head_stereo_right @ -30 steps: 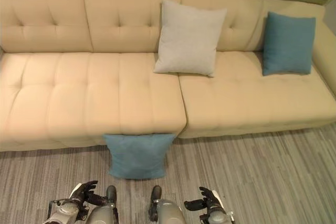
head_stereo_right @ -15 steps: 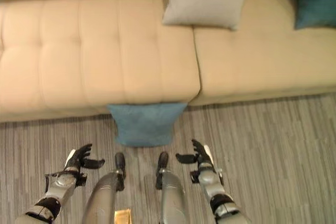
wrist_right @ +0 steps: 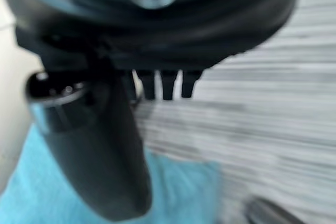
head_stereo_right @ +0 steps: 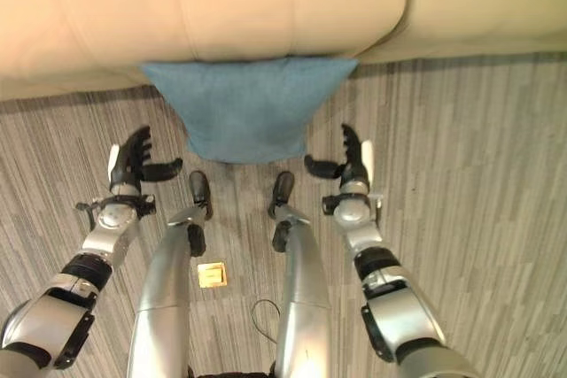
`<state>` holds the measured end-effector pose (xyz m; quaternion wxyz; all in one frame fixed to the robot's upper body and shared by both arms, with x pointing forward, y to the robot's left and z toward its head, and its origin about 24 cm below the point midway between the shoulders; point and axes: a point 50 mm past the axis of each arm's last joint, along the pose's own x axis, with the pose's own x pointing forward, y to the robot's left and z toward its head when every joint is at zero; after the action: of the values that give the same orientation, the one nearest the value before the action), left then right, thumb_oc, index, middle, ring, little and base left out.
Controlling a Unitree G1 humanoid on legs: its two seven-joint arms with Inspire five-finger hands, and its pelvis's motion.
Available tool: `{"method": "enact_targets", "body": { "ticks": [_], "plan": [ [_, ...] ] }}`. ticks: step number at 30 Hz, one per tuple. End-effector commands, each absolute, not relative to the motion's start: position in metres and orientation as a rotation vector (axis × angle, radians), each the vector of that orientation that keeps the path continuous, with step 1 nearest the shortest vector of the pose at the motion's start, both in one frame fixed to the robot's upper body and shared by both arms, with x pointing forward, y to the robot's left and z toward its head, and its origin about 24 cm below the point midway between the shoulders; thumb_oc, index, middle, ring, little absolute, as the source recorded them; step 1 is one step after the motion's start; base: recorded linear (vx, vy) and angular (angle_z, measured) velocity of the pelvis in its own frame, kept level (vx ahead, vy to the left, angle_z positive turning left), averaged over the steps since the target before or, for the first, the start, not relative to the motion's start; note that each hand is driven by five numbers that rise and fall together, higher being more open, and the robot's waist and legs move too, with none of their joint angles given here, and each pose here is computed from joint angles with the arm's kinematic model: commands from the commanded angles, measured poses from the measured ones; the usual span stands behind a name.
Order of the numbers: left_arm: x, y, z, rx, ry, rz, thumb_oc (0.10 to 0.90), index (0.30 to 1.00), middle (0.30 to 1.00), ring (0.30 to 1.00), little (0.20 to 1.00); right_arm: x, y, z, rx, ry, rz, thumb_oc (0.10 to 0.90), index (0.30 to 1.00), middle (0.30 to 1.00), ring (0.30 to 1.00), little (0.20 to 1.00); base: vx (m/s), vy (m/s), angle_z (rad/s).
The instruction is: Pick up all the scattered cushions and arrange them neatly on the sofa.
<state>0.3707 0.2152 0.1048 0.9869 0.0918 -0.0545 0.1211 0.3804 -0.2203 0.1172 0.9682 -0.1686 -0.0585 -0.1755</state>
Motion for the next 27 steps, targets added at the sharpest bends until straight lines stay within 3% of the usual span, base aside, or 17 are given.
{"method": "enact_targets", "body": {
  "ticks": [1,27],
  "plan": [
    [0.364,0.227,0.118,0.146,-0.217,0.309,0.800,0.900,0.900,0.900,0.900,0.367,-0.244,0.124,-0.347,-0.207,-0.440,0.800,0.900,0.900,0.900,0.900,-0.02,-0.042,-0.04],
    [0.391,0.206,0.252,0.219,-0.551,0.253,0.800,0.900,0.900,0.900,0.900,0.392,-0.240,0.239,-0.370,-0.471,-0.422,0.800,0.900,0.900,0.900,0.900,0.00,-0.030,0.03]
  ]
}}
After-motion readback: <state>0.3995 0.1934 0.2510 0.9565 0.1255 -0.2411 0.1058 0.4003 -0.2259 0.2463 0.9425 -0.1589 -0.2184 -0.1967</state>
